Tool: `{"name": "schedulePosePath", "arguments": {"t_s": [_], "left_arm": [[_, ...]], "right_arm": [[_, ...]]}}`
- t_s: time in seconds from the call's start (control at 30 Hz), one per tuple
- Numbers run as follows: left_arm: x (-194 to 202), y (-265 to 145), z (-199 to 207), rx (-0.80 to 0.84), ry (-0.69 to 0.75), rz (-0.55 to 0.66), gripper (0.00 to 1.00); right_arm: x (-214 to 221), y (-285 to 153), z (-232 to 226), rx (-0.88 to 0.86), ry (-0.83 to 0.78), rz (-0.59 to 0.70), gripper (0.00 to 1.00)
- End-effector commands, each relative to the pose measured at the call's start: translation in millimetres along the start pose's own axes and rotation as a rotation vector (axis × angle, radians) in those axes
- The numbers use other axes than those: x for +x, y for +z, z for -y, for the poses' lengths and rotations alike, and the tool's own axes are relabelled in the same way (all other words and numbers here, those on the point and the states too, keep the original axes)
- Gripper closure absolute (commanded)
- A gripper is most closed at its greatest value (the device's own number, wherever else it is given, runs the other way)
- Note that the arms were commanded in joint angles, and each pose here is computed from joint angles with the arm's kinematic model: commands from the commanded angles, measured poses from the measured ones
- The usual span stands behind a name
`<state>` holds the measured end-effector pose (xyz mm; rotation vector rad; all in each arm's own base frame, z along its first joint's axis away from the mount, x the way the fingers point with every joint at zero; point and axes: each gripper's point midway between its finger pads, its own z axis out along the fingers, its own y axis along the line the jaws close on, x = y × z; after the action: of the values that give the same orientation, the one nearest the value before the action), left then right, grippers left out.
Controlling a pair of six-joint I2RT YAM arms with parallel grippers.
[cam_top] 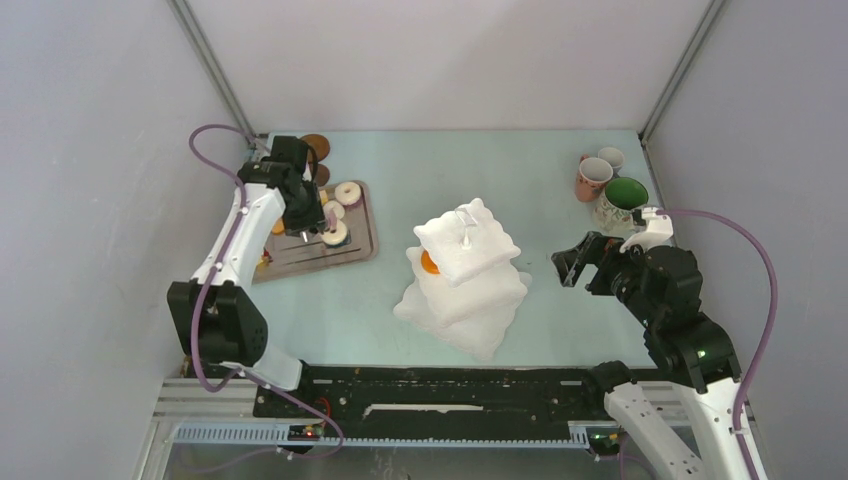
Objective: Serve the afternoon tea
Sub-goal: Pick up the desert from the tray.
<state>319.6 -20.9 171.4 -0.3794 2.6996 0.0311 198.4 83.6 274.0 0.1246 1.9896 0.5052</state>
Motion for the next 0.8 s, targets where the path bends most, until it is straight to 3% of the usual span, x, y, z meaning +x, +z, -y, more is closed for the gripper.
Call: {"name": "schedulePosePath", "arguments": {"t_s": [0.0,0.77], "left_arm": [[-14.2,-6.6,-0.8,0.004,0.021,0.039,0.57],[-7.2,6.5,8.3,0.043,0.045,-0.025,0.57]], "right_arm": [[-11.7,0.1,-4.8,-0.020,-0.008,0.039,0.00],[-11.0,-0.5,-2.0,-0.010,-0.003,0.036,0.00]]}}
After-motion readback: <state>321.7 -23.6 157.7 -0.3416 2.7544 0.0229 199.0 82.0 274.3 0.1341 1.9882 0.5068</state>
